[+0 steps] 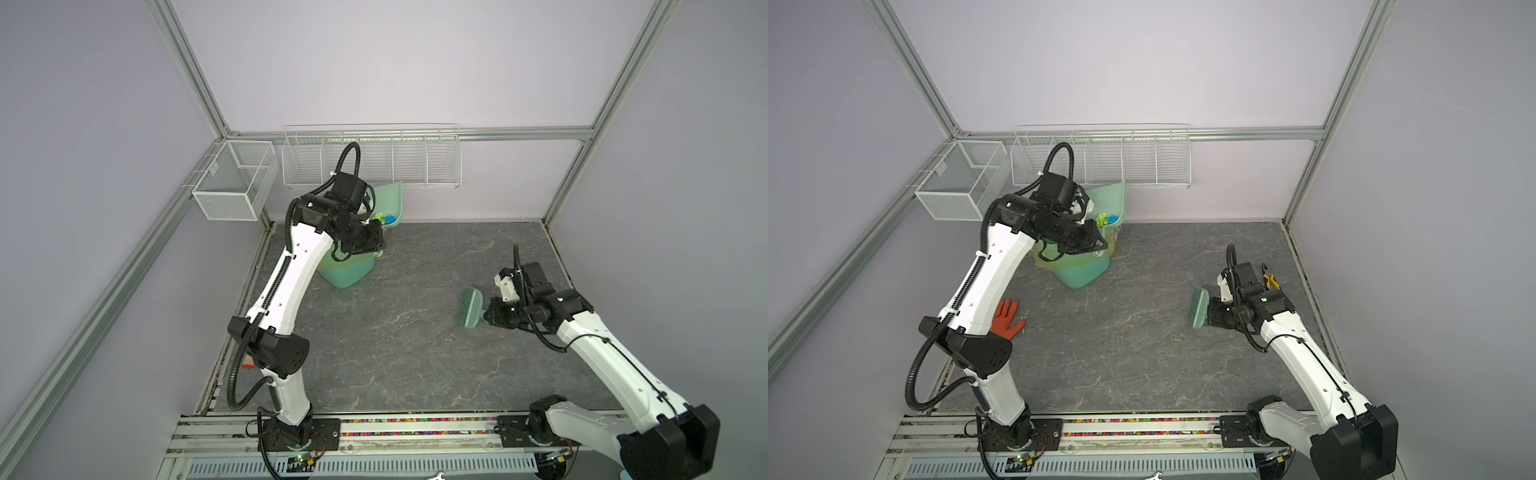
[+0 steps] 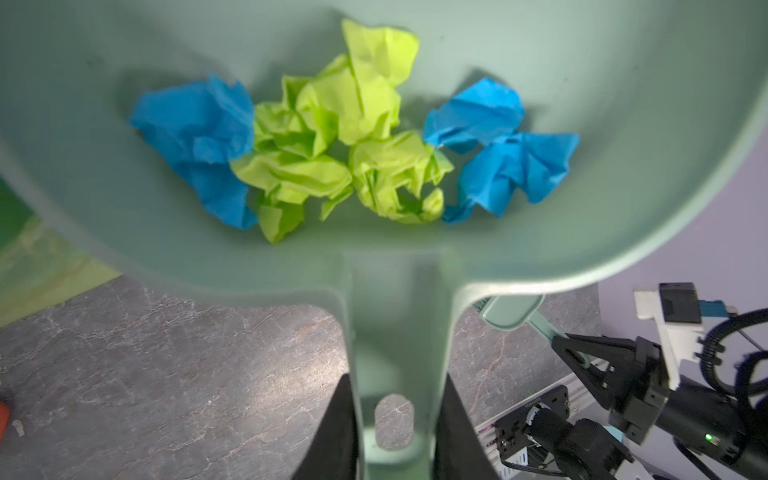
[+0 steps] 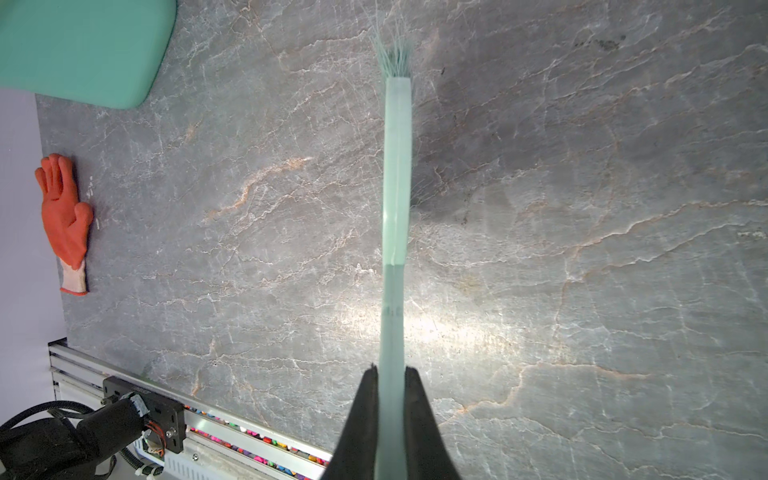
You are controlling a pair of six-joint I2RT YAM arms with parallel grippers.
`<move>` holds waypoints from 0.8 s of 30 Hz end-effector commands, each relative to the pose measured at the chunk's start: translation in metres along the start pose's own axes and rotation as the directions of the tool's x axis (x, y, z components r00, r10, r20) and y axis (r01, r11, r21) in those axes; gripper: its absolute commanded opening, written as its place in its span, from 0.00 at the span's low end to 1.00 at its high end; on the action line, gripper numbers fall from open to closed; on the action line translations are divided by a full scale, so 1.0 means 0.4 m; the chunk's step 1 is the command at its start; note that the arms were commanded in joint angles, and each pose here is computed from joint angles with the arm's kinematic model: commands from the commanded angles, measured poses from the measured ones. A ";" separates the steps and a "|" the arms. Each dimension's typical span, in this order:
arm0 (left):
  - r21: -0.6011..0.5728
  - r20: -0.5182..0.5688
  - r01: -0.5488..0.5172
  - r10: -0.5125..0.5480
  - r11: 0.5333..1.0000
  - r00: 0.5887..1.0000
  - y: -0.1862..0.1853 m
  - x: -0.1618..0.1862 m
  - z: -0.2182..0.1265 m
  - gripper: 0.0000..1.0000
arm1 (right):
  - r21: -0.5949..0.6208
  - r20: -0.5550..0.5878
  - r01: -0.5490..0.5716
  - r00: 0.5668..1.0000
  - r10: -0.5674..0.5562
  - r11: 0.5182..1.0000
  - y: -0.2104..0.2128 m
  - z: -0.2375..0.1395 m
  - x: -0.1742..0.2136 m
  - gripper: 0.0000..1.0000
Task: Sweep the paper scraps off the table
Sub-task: 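Lift the full dustpan toward the green bin while the right gripper draws the brush back, then tip the dustpan over the green bin with the left gripper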
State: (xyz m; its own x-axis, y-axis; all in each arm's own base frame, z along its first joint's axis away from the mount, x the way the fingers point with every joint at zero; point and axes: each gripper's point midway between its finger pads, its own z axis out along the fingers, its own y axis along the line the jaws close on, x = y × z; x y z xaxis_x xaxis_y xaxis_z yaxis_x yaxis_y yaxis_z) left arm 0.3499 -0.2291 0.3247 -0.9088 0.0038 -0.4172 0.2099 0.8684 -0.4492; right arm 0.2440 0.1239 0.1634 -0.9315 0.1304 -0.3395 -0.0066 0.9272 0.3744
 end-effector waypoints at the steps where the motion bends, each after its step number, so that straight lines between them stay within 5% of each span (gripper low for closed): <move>1: 0.112 0.026 0.039 -0.042 0.993 0.999 -0.012 -0.012 -0.030 0.00 | -0.030 0.014 -0.008 1.000 0.008 1.000 0.016 0.004 -0.006 0.07; 14: 0.256 0.073 0.178 -0.202 0.950 0.977 0.070 -0.049 -0.074 0.00 | -0.027 0.017 0.000 1.000 0.001 1.000 0.025 0.001 -0.009 0.07; 24: 0.417 0.027 0.266 -0.305 0.869 0.952 0.091 -0.079 -0.074 0.00 | -0.023 0.021 0.006 1.000 -0.006 1.000 0.026 -0.005 -0.004 0.07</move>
State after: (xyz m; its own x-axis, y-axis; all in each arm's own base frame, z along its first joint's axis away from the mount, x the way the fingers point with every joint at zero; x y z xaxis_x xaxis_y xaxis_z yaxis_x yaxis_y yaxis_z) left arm 0.3749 -0.1793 0.3321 -0.9180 -0.2747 -0.2862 0.0597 0.6175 -0.7843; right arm 0.2435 0.1313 0.1647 -0.9311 0.1230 -0.3433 -0.0200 0.9227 0.3849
